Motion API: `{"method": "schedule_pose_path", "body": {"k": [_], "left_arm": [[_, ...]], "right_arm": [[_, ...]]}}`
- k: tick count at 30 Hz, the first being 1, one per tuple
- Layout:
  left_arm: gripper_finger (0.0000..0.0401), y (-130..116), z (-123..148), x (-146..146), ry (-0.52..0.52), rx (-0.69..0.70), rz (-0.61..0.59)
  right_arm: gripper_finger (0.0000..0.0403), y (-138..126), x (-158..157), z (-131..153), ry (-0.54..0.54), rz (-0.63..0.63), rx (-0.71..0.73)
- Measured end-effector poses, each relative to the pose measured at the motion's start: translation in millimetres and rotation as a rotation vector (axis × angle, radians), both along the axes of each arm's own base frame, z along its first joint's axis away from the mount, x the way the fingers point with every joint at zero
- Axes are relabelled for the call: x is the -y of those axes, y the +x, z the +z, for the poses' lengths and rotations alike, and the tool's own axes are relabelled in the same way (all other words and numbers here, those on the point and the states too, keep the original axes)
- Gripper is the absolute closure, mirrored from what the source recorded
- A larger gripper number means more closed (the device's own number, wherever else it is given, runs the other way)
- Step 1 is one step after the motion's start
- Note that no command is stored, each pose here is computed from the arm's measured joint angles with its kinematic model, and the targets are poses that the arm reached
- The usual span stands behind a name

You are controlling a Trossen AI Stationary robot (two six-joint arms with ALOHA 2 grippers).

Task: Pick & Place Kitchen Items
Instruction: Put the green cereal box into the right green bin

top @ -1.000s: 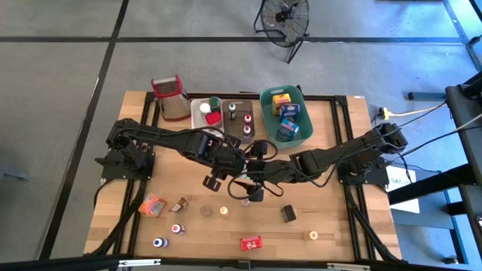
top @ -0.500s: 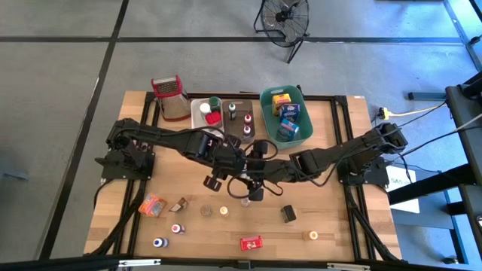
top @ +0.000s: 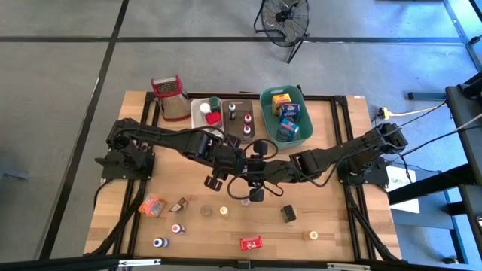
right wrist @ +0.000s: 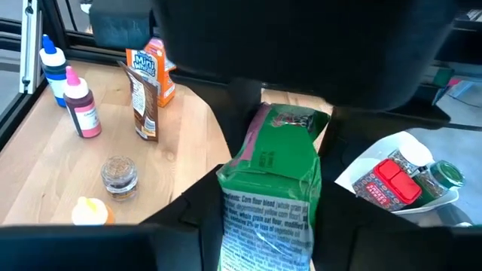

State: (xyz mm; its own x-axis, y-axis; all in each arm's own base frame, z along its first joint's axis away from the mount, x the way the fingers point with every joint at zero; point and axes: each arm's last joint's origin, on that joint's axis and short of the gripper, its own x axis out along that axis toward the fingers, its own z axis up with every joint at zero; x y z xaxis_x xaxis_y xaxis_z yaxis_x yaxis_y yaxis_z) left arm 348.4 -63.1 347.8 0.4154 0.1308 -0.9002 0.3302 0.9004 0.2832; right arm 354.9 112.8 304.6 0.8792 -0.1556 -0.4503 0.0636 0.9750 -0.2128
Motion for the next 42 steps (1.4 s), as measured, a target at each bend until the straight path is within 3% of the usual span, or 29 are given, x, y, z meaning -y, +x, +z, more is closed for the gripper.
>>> {"method": "schedule_pose_path", "body": {"k": [15,22,25,31,37,42], "left_arm": [[0.0127,0,0,2,-0.035,-0.009,-0.016],[0.0127,-14,2,2,0.163,-0.087,0.047],[0.0125,-21,1,0,0.184,-0.136,0.117],[0.0127,-32,-1,-2,0.154,-0.223,0.247],[0.0125,-34,2,-2,0.106,-0.212,0.262],[0.0127,-34,1,-1,0.075,-0.215,0.280]], "right_arm": [[0.0256,-4,0,-5,-0.010,-0.010,-0.061],[0.0256,-13,-8,-13,0.004,-0.017,-0.145],[0.0256,-20,-14,-12,-0.021,-0.039,-0.164],[0.0256,-66,-24,6,-0.123,-0.188,-0.182],[0.0256,-125,-25,36,-0.158,-0.333,-0.078],[0.0256,-172,-8,49,-0.176,-0.439,-0.037]]}}
